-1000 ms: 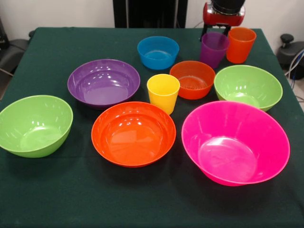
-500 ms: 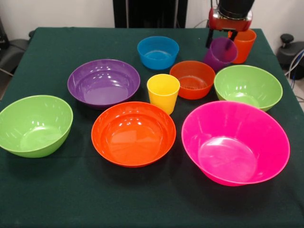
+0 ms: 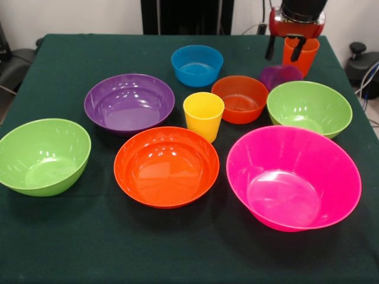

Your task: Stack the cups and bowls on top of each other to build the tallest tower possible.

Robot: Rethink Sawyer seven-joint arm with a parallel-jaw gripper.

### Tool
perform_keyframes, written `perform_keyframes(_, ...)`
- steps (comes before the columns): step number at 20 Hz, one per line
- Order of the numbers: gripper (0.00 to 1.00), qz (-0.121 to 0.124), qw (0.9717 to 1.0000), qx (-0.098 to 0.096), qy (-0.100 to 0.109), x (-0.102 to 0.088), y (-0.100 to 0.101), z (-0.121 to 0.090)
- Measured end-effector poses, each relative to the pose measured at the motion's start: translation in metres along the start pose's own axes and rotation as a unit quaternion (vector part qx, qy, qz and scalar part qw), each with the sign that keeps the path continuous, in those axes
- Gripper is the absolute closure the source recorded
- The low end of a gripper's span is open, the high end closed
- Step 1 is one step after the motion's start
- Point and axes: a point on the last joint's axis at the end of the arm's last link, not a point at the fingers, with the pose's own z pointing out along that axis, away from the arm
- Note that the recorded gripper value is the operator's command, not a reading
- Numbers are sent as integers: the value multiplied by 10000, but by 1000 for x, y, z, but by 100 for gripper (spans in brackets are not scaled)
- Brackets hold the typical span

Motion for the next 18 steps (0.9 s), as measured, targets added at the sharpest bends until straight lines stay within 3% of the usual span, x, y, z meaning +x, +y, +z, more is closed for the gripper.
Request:
perform_keyframes(11, 0, 30, 9998, -56, 211, 0, 18, -49)
perform_keyframes(18, 0, 88, 9997, -111, 208, -3, 20, -65)
